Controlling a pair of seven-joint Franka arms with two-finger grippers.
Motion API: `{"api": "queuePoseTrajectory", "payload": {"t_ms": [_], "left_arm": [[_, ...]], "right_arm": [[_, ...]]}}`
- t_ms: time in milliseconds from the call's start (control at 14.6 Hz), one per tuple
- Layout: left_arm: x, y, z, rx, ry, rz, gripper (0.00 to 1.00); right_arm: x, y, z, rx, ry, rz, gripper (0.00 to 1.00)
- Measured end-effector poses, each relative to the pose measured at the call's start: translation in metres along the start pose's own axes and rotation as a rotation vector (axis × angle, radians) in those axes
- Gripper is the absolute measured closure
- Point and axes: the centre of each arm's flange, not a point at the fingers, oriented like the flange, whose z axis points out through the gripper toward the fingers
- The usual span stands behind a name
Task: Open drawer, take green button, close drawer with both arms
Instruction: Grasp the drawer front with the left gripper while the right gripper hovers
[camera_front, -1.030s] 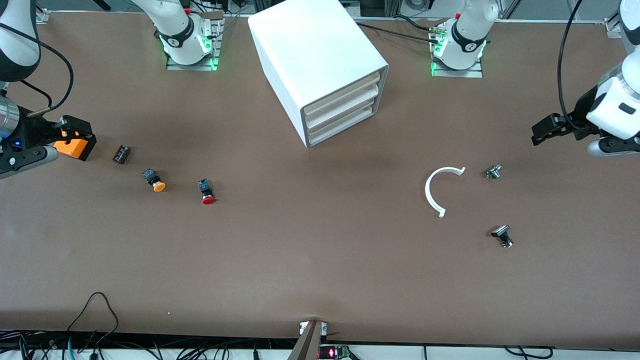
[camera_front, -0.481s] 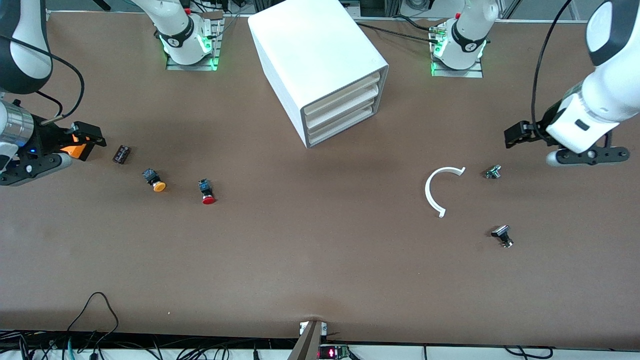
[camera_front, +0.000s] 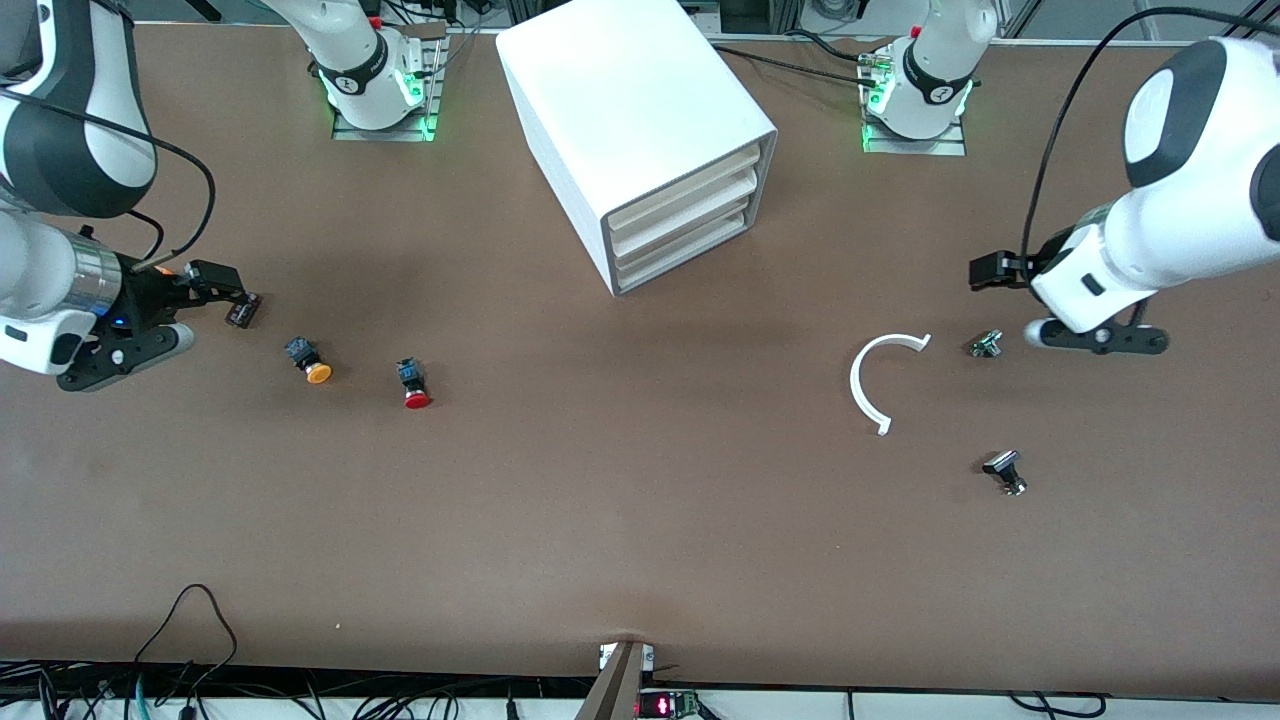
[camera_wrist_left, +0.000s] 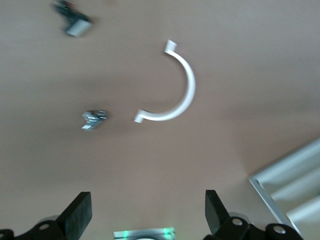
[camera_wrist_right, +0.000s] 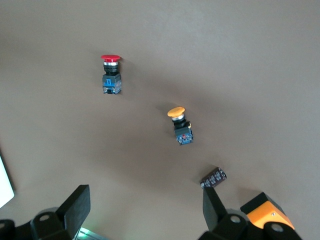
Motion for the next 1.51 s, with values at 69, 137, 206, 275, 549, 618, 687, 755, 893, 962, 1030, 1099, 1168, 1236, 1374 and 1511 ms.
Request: {"api": "queuePoseTrajectory", "payload": {"t_ms": [69, 137, 206, 275, 549, 618, 687, 755, 893, 962, 1030, 1099, 1168, 1236, 1374, 1511], "left_arm": [[0.007, 0.004, 0.017, -0.064, -0.035, 0.031, 0.00], [0.015, 0.007, 0.035, -0.120, -0.070, 0.053, 0.00], [0.023, 0.009, 0.052, -0.163, -0.100, 0.064, 0.00], [0.029, 0.012, 0.067, -0.207, -0.129, 0.068, 0.00], [0.037, 0.043, 0.136, -0.418, -0.263, 0.116, 0.00], [0.036, 0.053, 0.153, -0.474, -0.291, 0.147, 0.00], [0.037, 0.062, 0.168, -0.517, -0.314, 0.173, 0.00], [0.037, 0.069, 0.181, -0.556, -0.332, 0.194, 0.00], [0.036, 0.083, 0.205, -0.619, -0.361, 0.248, 0.00], [0.034, 0.090, 0.217, -0.638, -0.372, 0.281, 0.00], [0.034, 0.098, 0.229, -0.647, -0.378, 0.305, 0.00], [0.034, 0.106, 0.241, -0.651, -0.380, 0.319, 0.00], [0.034, 0.114, 0.253, -0.657, -0.380, 0.332, 0.00], [0.034, 0.121, 0.263, -0.670, -0.377, 0.346, 0.00], [0.032, 0.135, 0.282, -0.713, -0.367, 0.377, 0.00], [0.031, 0.141, 0.297, -0.778, -0.350, 0.406, 0.00]], "right_arm": [[0.008, -0.011, 0.000, -0.006, 0.002, -0.021, 0.00], [0.018, -0.024, 0.000, -0.016, 0.007, -0.045, 0.00], [0.027, -0.036, -0.001, -0.025, 0.018, -0.063, 0.00], [0.035, -0.044, -0.003, -0.036, 0.035, -0.077, 0.00], [0.048, -0.041, 0.009, -0.044, 0.051, -0.080, 0.00], [0.050, -0.040, 0.014, -0.043, 0.044, -0.080, 0.00], [0.052, -0.039, 0.019, -0.042, 0.039, -0.080, 0.00], [0.053, -0.037, 0.022, -0.040, 0.033, -0.079, 0.00], [0.053, -0.033, 0.026, -0.038, 0.027, -0.071, 0.00], [0.053, -0.029, 0.027, -0.036, 0.026, -0.066, 0.00], [0.052, -0.026, 0.029, -0.033, 0.025, -0.061, 0.00], [0.052, -0.024, 0.030, -0.029, 0.025, -0.057, 0.00], [0.052, -0.024, 0.031, -0.028, 0.023, -0.058, 0.00], [0.053, -0.025, 0.032, -0.028, 0.021, -0.061, 0.00], [0.055, -0.028, 0.033, -0.025, 0.023, -0.065, 0.00], [0.058, -0.034, 0.027, -0.028, 0.036, -0.081, 0.00]]}}
